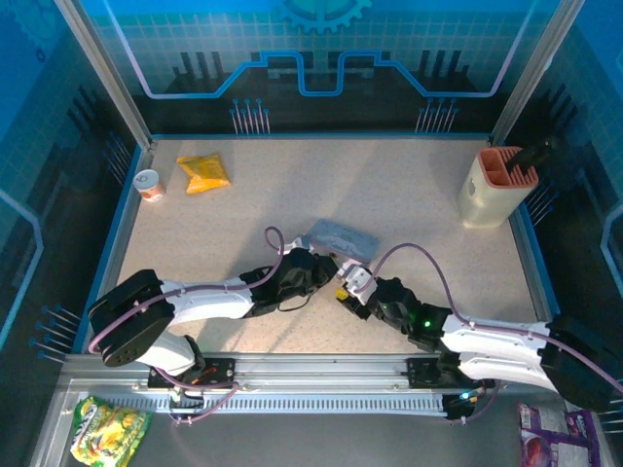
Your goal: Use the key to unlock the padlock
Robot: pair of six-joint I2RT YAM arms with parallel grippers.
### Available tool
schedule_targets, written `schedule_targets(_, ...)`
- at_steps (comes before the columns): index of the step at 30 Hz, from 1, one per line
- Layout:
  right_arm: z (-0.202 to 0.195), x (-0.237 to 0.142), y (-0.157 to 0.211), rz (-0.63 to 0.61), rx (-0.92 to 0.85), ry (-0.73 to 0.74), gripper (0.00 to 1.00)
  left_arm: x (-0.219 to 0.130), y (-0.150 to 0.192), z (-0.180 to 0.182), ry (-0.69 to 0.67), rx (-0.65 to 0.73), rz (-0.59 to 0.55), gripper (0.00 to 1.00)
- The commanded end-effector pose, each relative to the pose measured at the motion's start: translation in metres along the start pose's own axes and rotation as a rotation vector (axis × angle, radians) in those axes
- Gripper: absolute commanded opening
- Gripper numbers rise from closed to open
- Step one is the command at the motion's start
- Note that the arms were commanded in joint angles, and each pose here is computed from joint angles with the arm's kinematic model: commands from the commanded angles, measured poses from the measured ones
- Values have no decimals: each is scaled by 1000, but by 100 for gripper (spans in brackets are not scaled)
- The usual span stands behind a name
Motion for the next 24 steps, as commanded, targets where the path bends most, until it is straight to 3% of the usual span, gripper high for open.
schedule_targets(1,-4,0,-19,-129,-48,71,49,-8,-8,-9,51,8,-41,0)
schedule_targets(10,-7,-2,-20,-160,-67,112,48,-6,-3,-17,85,5,-29,0)
schedule_targets(24,3,-1,-12,-153,-75,41,40,-4,0,-23,146,-14,-34,0)
Point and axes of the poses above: each hand's point on the last joint's axis, 136 mm out from that joint toward the fingers, its own x axis out along the fingers, its own z axis along the line the jaws close on, y = z × x, the point moved 5 cm from there along -x, back along the fingers, and after that the axes turned 10 degrees about x, right-handed, at the moved point
